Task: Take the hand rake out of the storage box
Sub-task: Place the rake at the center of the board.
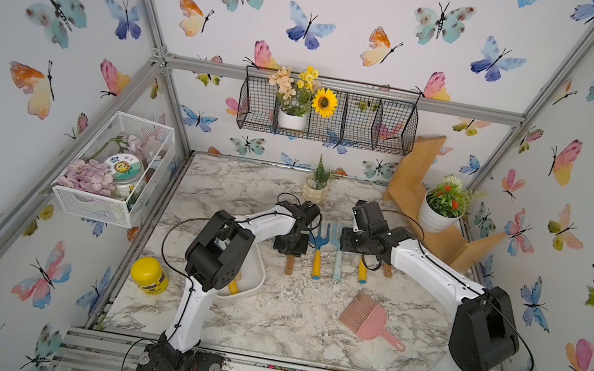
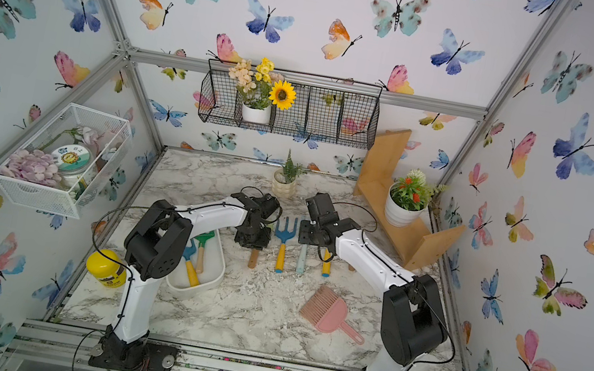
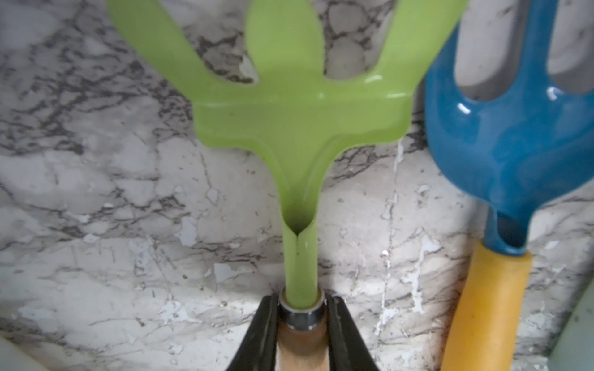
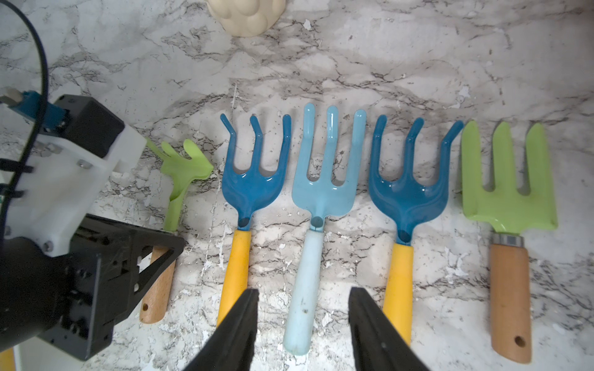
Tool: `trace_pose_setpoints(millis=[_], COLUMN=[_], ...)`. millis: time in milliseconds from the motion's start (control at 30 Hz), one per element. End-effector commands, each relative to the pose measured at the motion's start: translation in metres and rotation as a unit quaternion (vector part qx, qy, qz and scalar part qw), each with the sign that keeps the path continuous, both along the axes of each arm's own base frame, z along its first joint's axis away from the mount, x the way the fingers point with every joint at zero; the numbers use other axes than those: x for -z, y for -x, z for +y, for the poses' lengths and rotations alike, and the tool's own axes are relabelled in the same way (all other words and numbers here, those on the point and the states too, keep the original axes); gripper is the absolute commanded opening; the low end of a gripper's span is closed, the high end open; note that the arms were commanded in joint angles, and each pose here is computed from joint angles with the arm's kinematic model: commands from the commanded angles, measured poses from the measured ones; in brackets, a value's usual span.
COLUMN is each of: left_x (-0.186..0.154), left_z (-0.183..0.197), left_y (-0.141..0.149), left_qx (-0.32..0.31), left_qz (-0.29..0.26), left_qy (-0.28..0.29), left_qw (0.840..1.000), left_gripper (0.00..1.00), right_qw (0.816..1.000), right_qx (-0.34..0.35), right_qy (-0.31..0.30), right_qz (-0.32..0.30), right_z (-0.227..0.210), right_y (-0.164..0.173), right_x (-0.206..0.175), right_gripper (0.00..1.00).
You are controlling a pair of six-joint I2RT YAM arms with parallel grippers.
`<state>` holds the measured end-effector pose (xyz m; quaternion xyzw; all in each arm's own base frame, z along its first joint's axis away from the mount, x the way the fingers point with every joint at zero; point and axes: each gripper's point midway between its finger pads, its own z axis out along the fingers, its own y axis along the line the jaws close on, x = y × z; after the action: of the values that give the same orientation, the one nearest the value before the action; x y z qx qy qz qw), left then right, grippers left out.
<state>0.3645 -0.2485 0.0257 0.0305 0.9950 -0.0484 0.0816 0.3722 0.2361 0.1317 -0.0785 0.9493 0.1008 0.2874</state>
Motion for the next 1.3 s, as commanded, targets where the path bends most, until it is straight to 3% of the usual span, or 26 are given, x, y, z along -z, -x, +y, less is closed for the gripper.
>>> trace_pose_setpoints(millis=[0,433,833,1067,1267], left_x=[0.010,-0.014,-0.007,-0.082,-0.115], left_z=[0.005,0.006,0.007,0.019,0.083], left_y=[0.002,-0.006,-0.005,-0.022,-0.011], left_qx=[-0.009,-0.017,-0.016,-0.037,-0.091], left_qz=[0.018,0.000,0.012,-0.059,-0.085], left_qy=[-0.007,0.004,0.001,0.040,0.051], left_qw=[1.000,1.000,1.000,0.997,0.991], left_gripper=[0.20,0.30,0.33,0.49,0.52], right_qw=[1.000,1.000,1.000,1.000,1.000], right_qx=[-0.002,-0.001,-0.001,-0.003,-0.007], right_qy=[0.004,0.002,0.000,0.002,0.001], right_qz=[-0.003,-0.001,0.000,0.002,0.006], right_z=[-0.005,-0.006,-0.007,-0.007,-0.004], right_y=[0.003,0.005,0.008,0.008,0.007], right_x=[-0.006,-0.004,-0.004,0.000,0.003], right_gripper=[0.52,0.52,0.52,0.51,0.52])
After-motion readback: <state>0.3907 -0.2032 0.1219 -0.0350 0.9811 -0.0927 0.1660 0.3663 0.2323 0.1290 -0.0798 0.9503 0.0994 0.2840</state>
